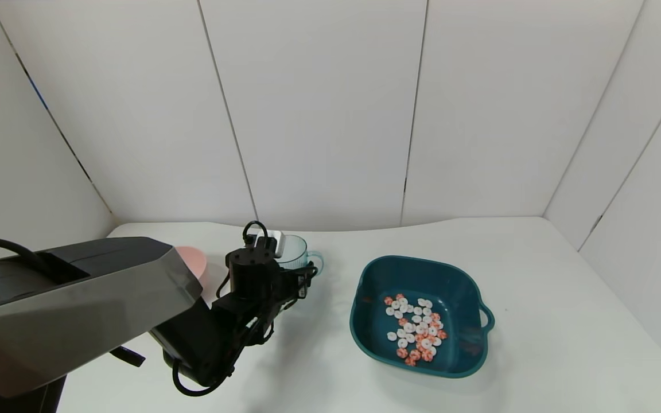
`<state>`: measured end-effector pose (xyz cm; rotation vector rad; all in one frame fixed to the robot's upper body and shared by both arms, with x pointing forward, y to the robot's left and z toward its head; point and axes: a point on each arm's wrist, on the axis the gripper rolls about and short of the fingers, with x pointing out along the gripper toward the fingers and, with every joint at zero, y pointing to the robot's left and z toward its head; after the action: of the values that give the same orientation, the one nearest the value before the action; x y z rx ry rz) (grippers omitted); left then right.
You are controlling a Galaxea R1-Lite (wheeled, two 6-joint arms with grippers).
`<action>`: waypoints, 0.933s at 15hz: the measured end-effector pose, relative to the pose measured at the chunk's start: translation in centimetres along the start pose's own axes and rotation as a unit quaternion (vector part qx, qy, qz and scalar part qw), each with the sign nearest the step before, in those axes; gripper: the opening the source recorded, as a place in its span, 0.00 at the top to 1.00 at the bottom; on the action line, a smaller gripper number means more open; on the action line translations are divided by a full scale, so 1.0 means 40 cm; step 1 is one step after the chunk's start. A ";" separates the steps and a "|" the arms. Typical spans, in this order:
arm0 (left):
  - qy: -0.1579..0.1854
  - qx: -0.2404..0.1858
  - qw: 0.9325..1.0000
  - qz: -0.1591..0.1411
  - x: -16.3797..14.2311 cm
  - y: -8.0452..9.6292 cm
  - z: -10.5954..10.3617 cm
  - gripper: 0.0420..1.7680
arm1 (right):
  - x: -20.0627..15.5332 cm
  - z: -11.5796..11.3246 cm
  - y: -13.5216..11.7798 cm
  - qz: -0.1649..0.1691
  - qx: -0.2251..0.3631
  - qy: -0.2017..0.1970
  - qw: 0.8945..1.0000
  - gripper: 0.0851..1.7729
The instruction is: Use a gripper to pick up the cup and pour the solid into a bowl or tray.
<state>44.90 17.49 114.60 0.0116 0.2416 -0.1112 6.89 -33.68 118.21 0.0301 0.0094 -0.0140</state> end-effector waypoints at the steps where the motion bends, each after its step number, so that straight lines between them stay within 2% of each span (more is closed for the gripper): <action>1: 0.000 0.000 1.000 0.000 0.000 0.000 0.000 0.17 | 0.000 0.000 0.000 0.000 0.000 0.000 1.000 0.04; 9: 0.002 0.002 1.000 0.001 -0.008 0.001 0.005 0.08 | 0.000 0.000 0.000 0.000 0.000 0.000 1.000 0.04; 14: 0.024 0.014 1.000 -0.002 -0.037 0.006 0.016 0.06 | 0.000 0.000 0.000 0.000 0.000 0.000 1.000 0.04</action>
<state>43.66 17.86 115.58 0.0411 0.2883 -0.1187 6.89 -33.68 118.21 0.0301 0.0094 -0.0144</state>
